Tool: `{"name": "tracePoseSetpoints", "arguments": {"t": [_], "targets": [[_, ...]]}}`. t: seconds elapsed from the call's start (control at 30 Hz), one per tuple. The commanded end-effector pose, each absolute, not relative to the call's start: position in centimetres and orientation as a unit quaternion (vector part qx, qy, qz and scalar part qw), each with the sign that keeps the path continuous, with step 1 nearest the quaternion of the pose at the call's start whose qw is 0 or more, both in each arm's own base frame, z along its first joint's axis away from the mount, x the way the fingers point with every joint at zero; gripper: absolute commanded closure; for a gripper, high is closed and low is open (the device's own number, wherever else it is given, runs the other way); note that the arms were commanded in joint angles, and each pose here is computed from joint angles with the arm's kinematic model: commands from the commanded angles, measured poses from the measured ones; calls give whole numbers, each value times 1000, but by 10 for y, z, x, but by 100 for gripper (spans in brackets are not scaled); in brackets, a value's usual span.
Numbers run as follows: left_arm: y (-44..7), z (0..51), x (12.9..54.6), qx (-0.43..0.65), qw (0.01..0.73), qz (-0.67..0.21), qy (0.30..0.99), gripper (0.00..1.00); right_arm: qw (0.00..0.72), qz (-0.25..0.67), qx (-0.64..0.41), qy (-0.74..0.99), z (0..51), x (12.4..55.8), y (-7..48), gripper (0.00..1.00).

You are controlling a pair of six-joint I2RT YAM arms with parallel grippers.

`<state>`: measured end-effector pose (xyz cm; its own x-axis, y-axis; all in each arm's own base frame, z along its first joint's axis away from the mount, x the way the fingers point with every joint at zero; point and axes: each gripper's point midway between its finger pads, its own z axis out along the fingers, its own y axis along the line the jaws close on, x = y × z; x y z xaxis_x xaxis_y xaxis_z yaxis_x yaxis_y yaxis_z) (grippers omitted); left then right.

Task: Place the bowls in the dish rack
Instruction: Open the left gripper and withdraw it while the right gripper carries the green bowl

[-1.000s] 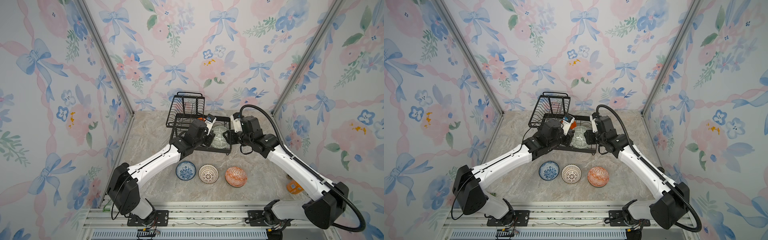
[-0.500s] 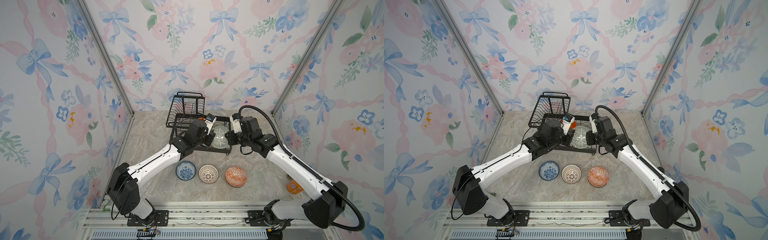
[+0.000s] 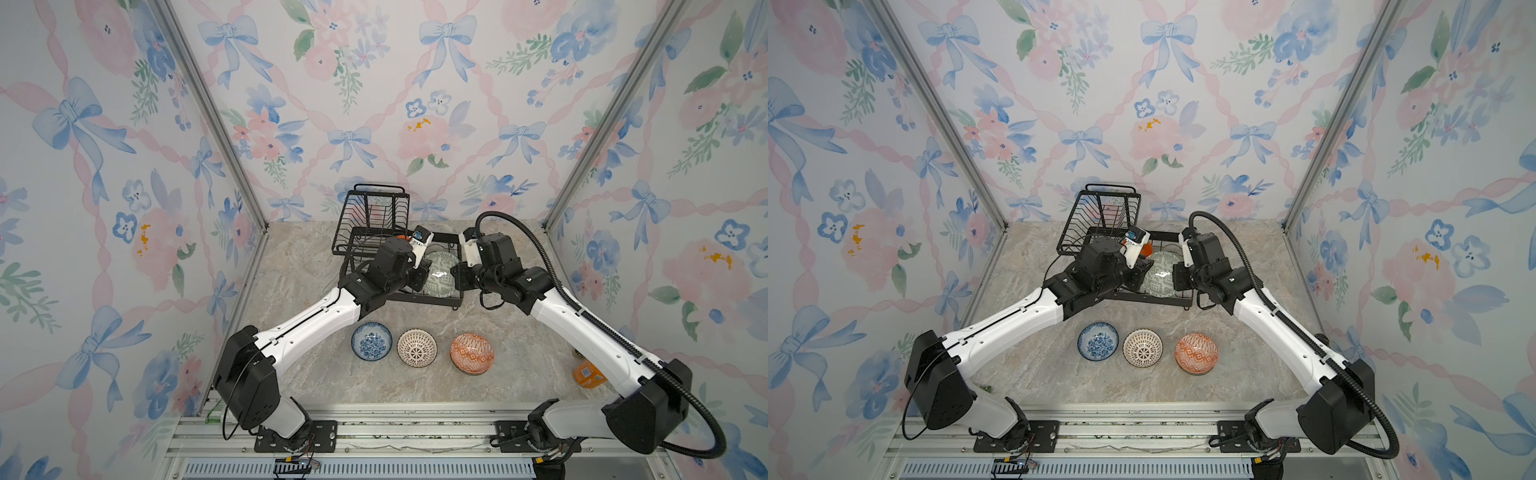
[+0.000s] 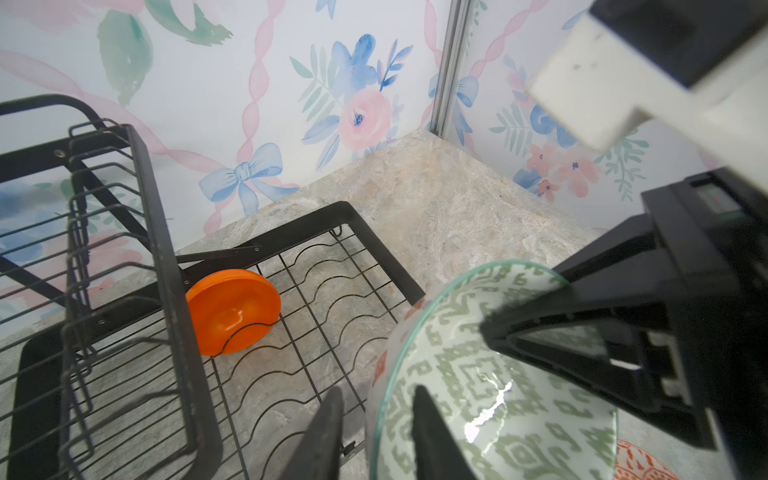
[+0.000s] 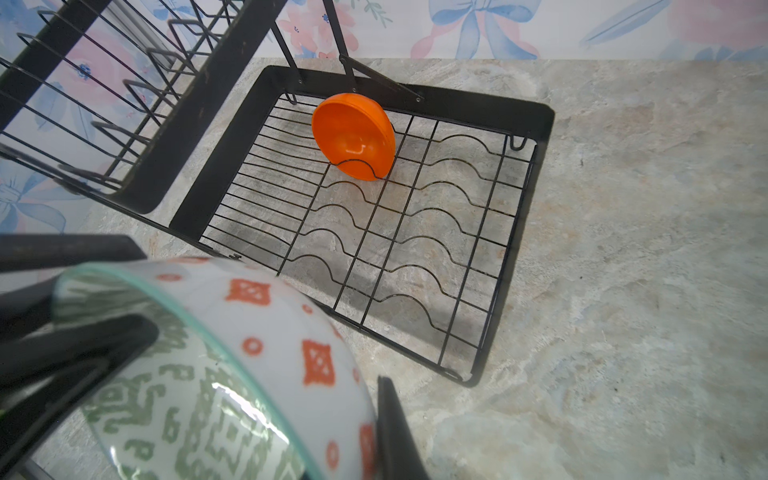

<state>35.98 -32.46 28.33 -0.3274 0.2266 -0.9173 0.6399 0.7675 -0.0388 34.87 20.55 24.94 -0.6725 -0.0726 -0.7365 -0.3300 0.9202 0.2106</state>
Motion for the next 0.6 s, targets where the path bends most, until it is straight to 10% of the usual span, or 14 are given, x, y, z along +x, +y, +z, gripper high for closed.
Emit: {"name": "tracePoseSetpoints", "arguments": {"t": [0.0,0.17,0.57], "targets": [[-323,295,361,281,507,-226,783,35,426,174,-130,878,276,358,205,100],[-308,292,362,284,494,-225,791,2,448,146,-158,868,283,378,192,100],[-278,292,331,279,479,-242,796,2,537,31,-193,821,291,484,167,100]]}}
